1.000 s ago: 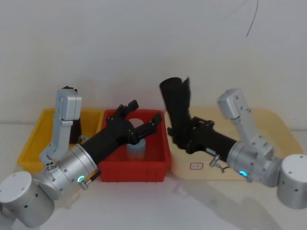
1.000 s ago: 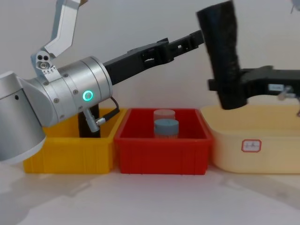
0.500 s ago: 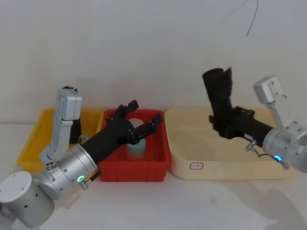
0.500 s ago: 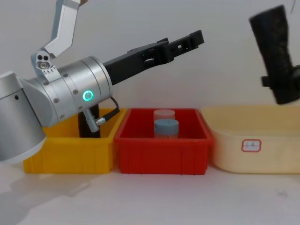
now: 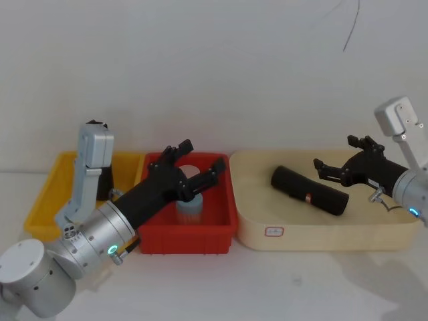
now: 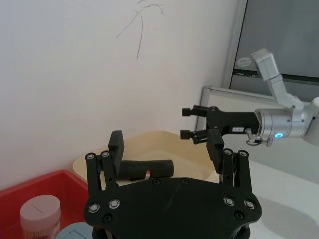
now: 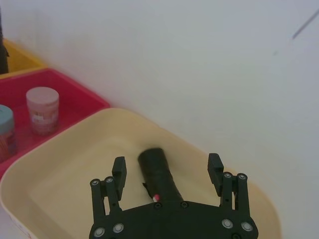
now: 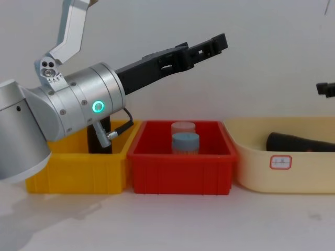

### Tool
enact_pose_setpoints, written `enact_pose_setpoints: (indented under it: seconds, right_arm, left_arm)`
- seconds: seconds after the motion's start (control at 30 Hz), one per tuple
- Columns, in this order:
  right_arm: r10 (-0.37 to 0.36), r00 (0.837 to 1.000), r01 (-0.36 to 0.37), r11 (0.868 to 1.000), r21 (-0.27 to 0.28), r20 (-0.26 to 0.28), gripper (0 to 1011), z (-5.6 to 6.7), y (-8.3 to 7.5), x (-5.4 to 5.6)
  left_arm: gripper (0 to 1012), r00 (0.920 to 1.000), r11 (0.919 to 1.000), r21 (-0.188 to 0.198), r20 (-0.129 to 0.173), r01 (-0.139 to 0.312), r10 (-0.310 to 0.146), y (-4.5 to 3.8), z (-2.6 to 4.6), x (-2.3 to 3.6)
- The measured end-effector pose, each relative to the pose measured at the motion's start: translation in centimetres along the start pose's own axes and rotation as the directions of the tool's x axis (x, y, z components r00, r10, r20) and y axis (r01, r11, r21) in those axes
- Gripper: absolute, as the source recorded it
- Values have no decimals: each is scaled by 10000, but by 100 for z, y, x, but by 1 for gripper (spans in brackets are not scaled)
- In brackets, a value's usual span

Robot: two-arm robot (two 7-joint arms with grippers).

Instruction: Pick up the garbage bag with the one hand and transfer it to the other hand.

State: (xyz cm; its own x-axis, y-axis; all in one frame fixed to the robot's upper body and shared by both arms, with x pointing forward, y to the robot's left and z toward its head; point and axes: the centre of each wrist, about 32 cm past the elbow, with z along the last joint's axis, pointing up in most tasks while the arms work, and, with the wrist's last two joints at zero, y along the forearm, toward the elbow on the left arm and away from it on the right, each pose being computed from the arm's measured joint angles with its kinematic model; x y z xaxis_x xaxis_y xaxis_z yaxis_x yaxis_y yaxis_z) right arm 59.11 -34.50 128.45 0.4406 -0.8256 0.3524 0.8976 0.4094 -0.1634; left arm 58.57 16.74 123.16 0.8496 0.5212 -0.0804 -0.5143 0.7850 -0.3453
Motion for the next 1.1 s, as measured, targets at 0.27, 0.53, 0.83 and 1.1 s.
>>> enact_pose_setpoints:
  seconds: [0.27,0.53,0.83,1.1]
  right_arm:
    - [386,9969,-416,9982,428,680,1001,205,-29,-69]
    - [1121,9888,-1200,9896,788,983,1001,332,25,-210]
    - [2349,9666,-2458,9628,1119,1023,1001,405,206,-445]
    - [3489,9340,-3563,9250,1319,768,1001,417,446,-635]
  left_arm:
    - [1000,9999,9999,-49,26,-164,164,16,1,0]
    - [1000,9965,9966,-191,234,-797,802,99,21,19]
    - [1000,9803,9824,-380,678,-1831,1853,263,78,64]
    - [1000,9489,9558,-591,1166,-2880,2932,450,149,116]
